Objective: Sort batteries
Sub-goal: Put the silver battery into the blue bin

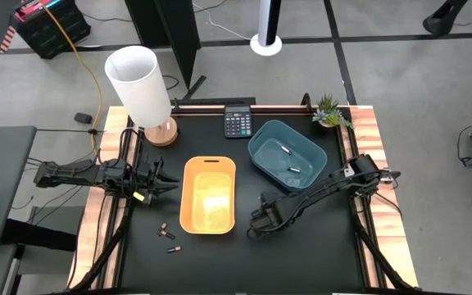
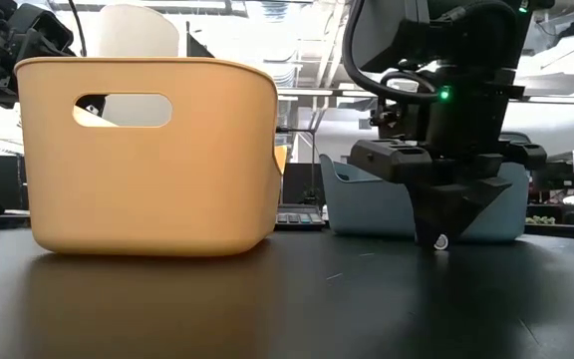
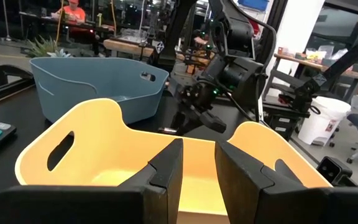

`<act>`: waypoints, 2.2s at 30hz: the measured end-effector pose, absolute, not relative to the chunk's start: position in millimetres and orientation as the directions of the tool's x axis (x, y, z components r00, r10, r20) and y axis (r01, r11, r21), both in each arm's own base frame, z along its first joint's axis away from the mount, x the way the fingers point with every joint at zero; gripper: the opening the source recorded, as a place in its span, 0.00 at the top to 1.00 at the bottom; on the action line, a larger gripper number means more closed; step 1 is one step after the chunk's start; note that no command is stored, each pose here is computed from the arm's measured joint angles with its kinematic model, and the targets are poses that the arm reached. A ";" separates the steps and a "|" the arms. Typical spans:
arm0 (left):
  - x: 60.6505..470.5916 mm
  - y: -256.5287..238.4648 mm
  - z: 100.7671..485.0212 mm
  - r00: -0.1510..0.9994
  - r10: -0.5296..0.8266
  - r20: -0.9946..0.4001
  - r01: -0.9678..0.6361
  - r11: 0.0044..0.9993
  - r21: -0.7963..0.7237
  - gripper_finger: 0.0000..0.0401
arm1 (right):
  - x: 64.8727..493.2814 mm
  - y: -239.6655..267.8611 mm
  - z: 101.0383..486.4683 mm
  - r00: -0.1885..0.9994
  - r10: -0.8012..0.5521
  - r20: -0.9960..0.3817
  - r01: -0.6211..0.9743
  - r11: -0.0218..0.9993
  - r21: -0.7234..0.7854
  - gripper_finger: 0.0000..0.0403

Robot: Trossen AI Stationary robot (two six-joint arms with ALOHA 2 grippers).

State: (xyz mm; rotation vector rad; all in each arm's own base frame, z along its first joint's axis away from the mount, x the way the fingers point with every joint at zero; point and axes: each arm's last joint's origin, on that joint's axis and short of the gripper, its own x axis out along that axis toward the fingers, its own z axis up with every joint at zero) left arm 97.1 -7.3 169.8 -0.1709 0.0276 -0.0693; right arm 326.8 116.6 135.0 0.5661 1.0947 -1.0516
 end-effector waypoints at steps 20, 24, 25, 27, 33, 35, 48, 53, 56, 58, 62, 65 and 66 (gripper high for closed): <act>97.1 -7.3 169.9 0.997 -0.071 -0.021 0.066 0.982 -0.175 0.77 | 326.5 120.4 134.3 0.088 -0.389 -0.917 0.880 0.462 -0.111 0.88; 97.1 -7.3 169.9 0.997 -0.071 -0.021 0.066 0.982 -0.175 0.77 | 326.8 122.3 135.9 0.089 -0.391 -0.916 0.877 0.467 -0.114 0.89; 97.1 -7.3 169.8 0.997 -0.071 -0.022 0.066 0.982 -0.175 0.77 | 327.6 122.6 136.8 0.092 -0.390 -0.916 0.876 0.470 -0.112 0.89; 97.1 -7.3 169.9 0.997 -0.071 -0.021 0.066 0.982 -0.175 0.77 | 329.3 123.2 138.8 0.095 -0.391 -0.915 0.874 0.473 -0.111 0.89; 97.1 -7.3 169.8 0.997 -0.071 -0.022 0.066 0.982 -0.175 0.77 | 332.0 124.7 145.0 0.099 -0.393 -0.914 0.866 0.487 -0.116 0.89; 97.1 -7.3 169.9 0.997 -0.071 -0.021 0.066 0.982 -0.175 0.77 | 332.8 124.9 146.8 0.101 -0.395 -0.913 0.862 0.493 -0.118 0.89; 97.1 -7.3 169.9 0.997 -0.071 -0.021 0.066 0.982 -0.175 0.77 | 344.7 126.7 188.8 0.111 -0.472 -0.874 0.830 0.528 -0.181 0.88; 97.1 -7.3 169.9 0.997 -0.070 -0.021 0.066 0.982 -0.175 0.77 | 345.3 118.7 225.4 0.059 -0.557 -0.829 0.807 0.515 -0.289 0.88; 97.1 -7.3 169.9 0.997 -0.070 -0.021 0.065 0.982 -0.179 0.77 | 344.8 108.6 249.3 0.020 -0.607 -0.795 0.791 0.496 -0.358 0.88; 97.1 -7.3 169.9 0.997 -0.071 -0.021 0.066 0.982 -0.179 0.77 | 347.9 99.3 261.2 0.025 -0.616 -0.787 0.776 0.508 -0.374 0.88; 97.1 -7.3 169.8 0.997 -0.070 -0.022 0.065 0.981 -0.180 0.77 | 347.5 64.9 280.1 0.018 -0.606 -0.795 0.754 0.530 -0.388 0.88; 97.1 -7.3 169.7 0.997 -0.070 -0.022 0.065 0.979 -0.194 0.77 | 343.0 34.6 286.7 -0.015 -0.604 -0.797 0.744 0.525 -0.412 0.88; 97.1 -7.3 169.6 0.997 -0.070 -0.024 0.064 0.978 -0.196 0.77 | 342.2 25.1 288.1 -0.018 -0.600 -0.800 0.740 0.530 -0.414 0.88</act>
